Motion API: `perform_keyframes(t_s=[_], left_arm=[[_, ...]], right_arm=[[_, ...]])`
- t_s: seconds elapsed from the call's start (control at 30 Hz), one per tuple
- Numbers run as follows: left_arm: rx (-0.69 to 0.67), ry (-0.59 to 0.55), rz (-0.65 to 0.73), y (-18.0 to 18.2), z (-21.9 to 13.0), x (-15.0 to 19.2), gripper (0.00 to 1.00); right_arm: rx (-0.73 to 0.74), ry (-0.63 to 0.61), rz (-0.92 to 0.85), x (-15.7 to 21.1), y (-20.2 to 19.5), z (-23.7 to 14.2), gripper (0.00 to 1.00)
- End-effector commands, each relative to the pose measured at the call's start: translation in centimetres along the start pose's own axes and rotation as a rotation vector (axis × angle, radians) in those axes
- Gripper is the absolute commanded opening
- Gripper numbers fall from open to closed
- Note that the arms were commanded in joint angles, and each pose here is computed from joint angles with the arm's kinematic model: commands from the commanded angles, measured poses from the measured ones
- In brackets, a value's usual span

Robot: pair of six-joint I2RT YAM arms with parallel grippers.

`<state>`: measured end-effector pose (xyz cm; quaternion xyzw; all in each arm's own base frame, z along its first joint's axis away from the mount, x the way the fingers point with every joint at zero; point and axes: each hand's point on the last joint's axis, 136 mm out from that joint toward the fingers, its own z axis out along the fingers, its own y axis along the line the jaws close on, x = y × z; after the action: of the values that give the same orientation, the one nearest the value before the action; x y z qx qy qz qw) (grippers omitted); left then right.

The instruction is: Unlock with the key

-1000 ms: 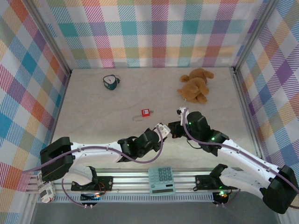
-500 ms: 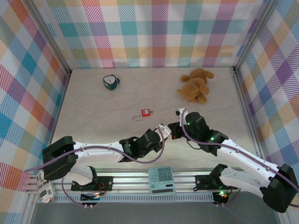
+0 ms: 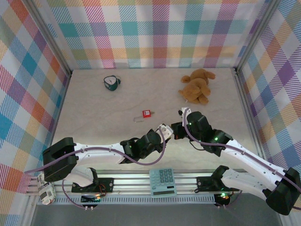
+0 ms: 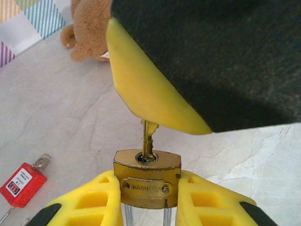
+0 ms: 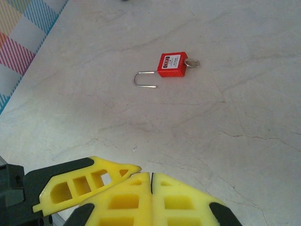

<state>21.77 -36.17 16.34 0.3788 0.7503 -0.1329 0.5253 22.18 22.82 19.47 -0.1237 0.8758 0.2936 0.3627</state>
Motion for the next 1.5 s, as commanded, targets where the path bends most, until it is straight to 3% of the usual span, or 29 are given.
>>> perform_keyframes(t_s=[0.0, 0.53, 1.13, 1.47], left_arm=[[0.003, -0.119, -0.051, -0.1, -0.3, -3.5, 0.20], [0.004, -0.109, -0.026, -0.2, -0.2, -3.0, 0.21], [-0.031, -0.266, -0.096, 1.2, -1.8, -7.7, 0.20], [-0.019, -0.248, -0.059, 0.6, -1.2, -7.8, 0.20]], right_arm=[[0.009, 0.023, -0.001, 0.1, 0.3, -0.7, 0.00], [0.031, -0.060, -0.005, -2.4, 0.5, -1.3, 0.00], [-0.175, 0.159, -0.007, 4.6, 2.1, 1.7, 0.00], [-0.175, 0.211, -0.020, 5.4, 2.1, 1.9, 0.00]])
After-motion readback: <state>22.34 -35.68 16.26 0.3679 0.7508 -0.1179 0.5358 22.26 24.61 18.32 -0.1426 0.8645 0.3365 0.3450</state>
